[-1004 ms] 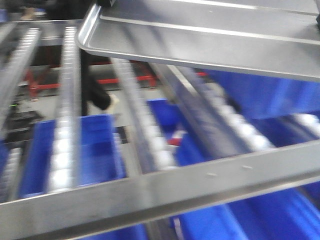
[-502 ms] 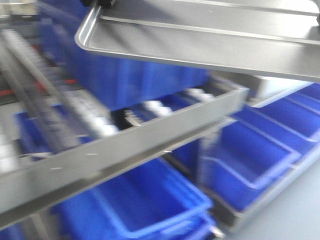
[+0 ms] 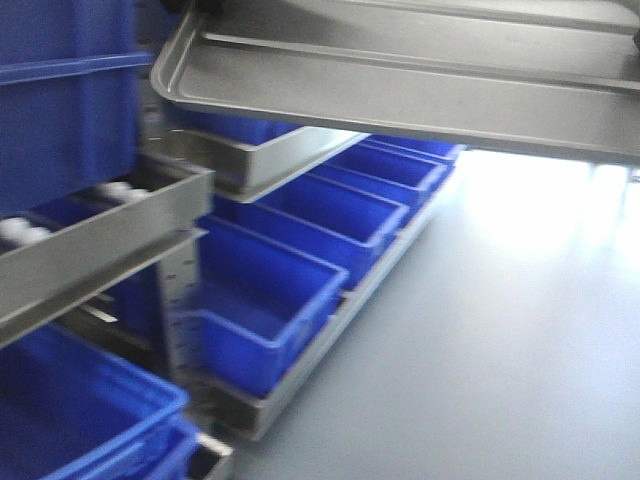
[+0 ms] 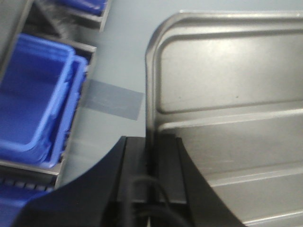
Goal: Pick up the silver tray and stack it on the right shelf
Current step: 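Hold the tray raised with both grippers while the base turns away, then carry the tray in both grippers while driving across the room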
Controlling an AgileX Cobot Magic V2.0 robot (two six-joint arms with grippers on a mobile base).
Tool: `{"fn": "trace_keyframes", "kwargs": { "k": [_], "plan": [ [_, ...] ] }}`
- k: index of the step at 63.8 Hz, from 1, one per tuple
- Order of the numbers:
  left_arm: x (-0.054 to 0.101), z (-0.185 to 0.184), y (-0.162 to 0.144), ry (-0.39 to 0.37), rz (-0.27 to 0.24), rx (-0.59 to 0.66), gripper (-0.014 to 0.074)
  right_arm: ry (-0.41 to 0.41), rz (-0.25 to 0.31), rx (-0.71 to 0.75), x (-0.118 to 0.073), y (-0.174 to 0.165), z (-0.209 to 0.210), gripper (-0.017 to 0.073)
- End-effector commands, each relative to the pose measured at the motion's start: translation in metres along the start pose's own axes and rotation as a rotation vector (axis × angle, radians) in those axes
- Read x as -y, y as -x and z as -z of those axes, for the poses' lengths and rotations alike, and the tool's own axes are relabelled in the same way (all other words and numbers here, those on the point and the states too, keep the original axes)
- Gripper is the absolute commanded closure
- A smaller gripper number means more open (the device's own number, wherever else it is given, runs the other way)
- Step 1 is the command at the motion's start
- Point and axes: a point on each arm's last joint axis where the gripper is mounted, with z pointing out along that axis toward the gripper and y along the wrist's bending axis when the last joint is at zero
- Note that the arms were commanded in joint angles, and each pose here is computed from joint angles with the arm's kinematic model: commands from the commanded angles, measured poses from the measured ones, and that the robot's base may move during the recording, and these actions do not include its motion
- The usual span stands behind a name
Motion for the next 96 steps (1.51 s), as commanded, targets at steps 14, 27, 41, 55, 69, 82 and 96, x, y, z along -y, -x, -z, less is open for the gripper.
{"fn": "trace_keyframes", "kwargs": {
  "k": [14,27,41,55,69,82,96],
  "plan": [
    [-0.0054,0.0257,0.0101,-0.018,-0.009,0.110,0.0688,0.006,0.047,0.091,-0.0003,0.0107,0.0138,0.0502],
    [-0.0053,0.0256,0.0100,-0.019,-0.009,0.109,0.0688,0.006,0.047,0.091,-0.0003,0.0107,0.0138,0.0502],
    [-0.0053,0.0256,0.0100,-0.019,-0.009,0.109,0.0688,0.006,0.047,0.091,-0.0003,0.0107,0.0138,0.0502],
    [-0.0053,0.0256,0.0100,-0.019,-0.009,0.109,0.0688,0.006,0.047,0.091,-0.0003,0.0107,0.0138,0.0502],
    [-0.0053,0.0256,0.0100,-0.019,-0.009,0.109,0.0688,0.006,0.047,0.091,-0.0003,0.0107,0.0138,0.0502],
    [-0.0053,0.0256,0.0100,-0.019,-0.009,0.109,0.0688,0.006,0.047,0.091,-0.0003,0.0107,0.0138,0.0502],
    [-0.0052,0.0256,0.0099,-0.021,-0.008,0.108,0.0688,0.006,0.047,0.091,-0.0003,0.0107,0.0138,0.0502]
  ]
}}
